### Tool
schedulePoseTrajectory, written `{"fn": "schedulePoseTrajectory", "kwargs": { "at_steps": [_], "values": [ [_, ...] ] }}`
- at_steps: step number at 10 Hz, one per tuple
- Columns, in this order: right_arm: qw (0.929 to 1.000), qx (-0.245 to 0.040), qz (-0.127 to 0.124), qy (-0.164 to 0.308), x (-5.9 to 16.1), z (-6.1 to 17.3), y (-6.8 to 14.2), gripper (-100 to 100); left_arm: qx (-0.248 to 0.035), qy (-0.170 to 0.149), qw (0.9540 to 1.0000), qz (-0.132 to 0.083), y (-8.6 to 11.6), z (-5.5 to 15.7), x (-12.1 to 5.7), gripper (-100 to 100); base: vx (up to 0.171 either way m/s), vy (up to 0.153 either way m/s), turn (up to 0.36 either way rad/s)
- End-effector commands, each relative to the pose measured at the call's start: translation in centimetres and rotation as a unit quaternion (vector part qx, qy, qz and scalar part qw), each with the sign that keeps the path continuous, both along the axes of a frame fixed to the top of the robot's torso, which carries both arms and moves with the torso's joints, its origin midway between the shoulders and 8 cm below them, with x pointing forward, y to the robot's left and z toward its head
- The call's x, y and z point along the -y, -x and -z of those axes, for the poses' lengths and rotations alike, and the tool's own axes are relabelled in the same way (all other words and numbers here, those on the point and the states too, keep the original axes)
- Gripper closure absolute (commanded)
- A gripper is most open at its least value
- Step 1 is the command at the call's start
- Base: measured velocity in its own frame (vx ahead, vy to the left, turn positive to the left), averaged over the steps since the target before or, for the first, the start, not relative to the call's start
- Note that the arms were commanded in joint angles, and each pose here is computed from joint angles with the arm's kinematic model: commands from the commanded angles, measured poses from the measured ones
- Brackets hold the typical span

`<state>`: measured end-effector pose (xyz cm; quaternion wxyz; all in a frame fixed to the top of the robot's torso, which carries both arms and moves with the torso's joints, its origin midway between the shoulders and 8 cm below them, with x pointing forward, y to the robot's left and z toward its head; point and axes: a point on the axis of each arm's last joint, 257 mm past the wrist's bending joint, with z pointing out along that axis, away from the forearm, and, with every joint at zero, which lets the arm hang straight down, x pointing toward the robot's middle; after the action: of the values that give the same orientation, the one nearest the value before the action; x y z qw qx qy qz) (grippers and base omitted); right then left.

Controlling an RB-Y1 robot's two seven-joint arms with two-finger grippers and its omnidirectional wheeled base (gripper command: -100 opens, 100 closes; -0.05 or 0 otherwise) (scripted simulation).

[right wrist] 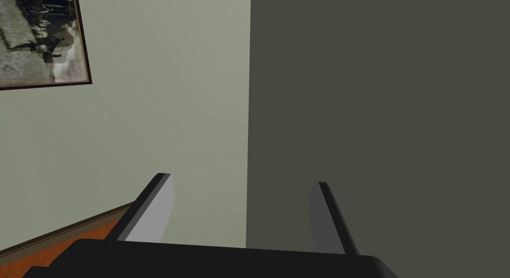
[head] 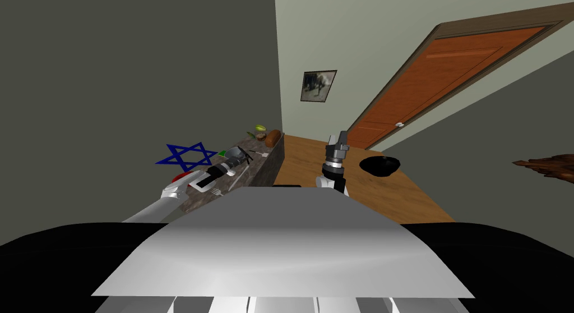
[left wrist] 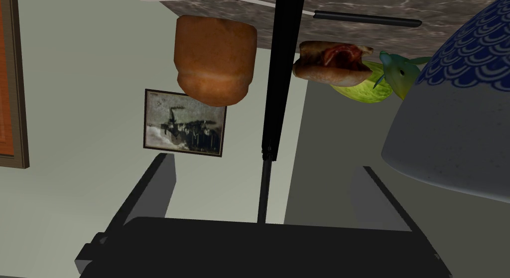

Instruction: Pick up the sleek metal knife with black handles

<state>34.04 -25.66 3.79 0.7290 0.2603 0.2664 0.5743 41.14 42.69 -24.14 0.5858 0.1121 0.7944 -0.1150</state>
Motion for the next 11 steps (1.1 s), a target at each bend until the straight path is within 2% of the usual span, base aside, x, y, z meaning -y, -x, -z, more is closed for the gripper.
{"fn": "schedulePoseTrajectory", "kwargs": {
  "at_steps": [1,5,7,8,9,10,11],
  "values": [
    [1.0,0.0,0.0,0.0,0.0,0.0,0.0,0,0.0,0.0,1.0,0.0,0.0,0.0,0.0,100,0.0,0.0,0.0],
    [1.0,0.0,0.0,0.0,0.0,0.0,0.0,0,0.0,0.0,1.0,0.0,0.0,0.0,0.0,100,0.0,0.0,0.0],
    [1.0,0.0,0.0,0.0,0.0,0.0,0.0,0,0.0,0.0,1.0,0.0,0.0,0.0,0.0,-100,0.0,0.0,0.0],
    [1.0,0.0,0.0,0.0,0.0,0.0,0.0,0,0.0,0.0,1.0,0.0,0.0,0.0,0.0,0,0.0,0.0,0.0],
    [1.0,0.0,0.0,0.0,0.0,0.0,0.0,0,0.0,0.0,1.0,0.0,0.0,0.0,0.0,-100,0.0,0.0,0.0],
    [1.0,0.0,0.0,0.0,0.0,0.0,0.0,0,0.0,0.0,1.0,0.0,0.0,0.0,0.0,100,0.0,0.0,0.0],
    [1.0,0.0,0.0,0.0,0.0,0.0,0.0,0,0.0,0.0,1.0,0.0,0.0,0.0,0.0,100,0.0,0.0,0.0]
  ]
}}
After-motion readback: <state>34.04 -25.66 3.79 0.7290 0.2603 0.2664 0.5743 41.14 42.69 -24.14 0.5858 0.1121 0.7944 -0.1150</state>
